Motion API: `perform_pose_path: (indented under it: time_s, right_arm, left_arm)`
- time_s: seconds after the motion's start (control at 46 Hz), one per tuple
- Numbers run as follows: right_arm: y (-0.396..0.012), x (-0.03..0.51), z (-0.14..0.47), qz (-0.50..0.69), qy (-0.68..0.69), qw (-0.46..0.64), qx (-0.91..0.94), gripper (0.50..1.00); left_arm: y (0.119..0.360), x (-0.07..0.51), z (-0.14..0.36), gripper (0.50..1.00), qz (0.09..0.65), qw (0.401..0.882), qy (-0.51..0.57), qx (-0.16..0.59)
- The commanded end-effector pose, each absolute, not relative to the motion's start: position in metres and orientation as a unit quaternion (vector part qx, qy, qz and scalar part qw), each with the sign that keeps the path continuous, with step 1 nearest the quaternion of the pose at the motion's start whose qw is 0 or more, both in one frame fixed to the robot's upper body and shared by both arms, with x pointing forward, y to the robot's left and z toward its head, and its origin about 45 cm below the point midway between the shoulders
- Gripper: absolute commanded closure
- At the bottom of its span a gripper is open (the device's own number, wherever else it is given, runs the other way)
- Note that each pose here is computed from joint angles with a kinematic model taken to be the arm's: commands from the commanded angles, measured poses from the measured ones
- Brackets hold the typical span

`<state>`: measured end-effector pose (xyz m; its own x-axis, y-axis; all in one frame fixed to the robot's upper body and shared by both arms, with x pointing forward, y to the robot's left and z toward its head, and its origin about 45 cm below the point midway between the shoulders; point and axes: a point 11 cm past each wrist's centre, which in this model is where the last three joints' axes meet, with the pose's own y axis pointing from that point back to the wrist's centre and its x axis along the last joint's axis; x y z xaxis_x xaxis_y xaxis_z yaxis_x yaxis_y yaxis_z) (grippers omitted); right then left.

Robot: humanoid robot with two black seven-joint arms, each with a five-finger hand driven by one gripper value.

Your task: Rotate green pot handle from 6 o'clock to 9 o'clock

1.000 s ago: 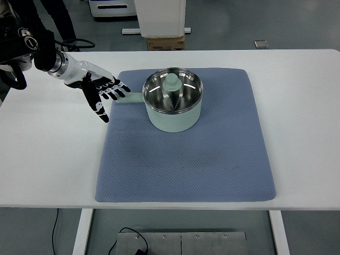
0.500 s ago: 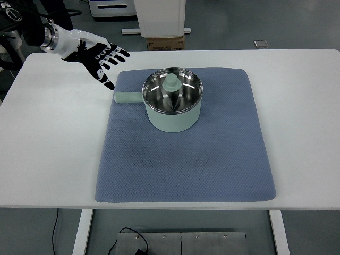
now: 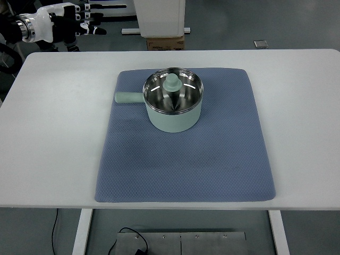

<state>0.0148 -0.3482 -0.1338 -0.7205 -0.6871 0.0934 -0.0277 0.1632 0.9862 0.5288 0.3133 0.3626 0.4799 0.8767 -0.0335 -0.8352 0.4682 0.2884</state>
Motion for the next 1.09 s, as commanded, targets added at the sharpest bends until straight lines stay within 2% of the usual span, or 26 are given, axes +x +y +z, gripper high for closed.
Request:
perform_pose_path:
  time_s: [0.0,0.304,0.565,1.065]
  right_arm:
    - [-0.348,0.015,-0.134,-0.596,-0.711,0.277,0.251,0.500]
    - [-0.348,0.015,-0.134,-0.596,-0.711,0.277,0.251,0.500]
    - [-0.348,0.015,-0.134,-0.596,-0.711,0.277,0.251,0.500]
    - [-0.346,0.007,-0.134,-0.604,-0.707,0.276,0.245,0.500]
  left_arm:
    - [0.319,0.527,0.353,0.500,0.512,0.847,0.138,0.036]
    - [0.351,0.510,0.290,0.500,0.558,0.780,0.256,-0.117]
    - [0.370,0.498,0.267,0.500,0.572,0.737,0.293,-0.210]
    - [0.382,0.477,0.218,0.500,0.604,0.693,0.322,-0.228]
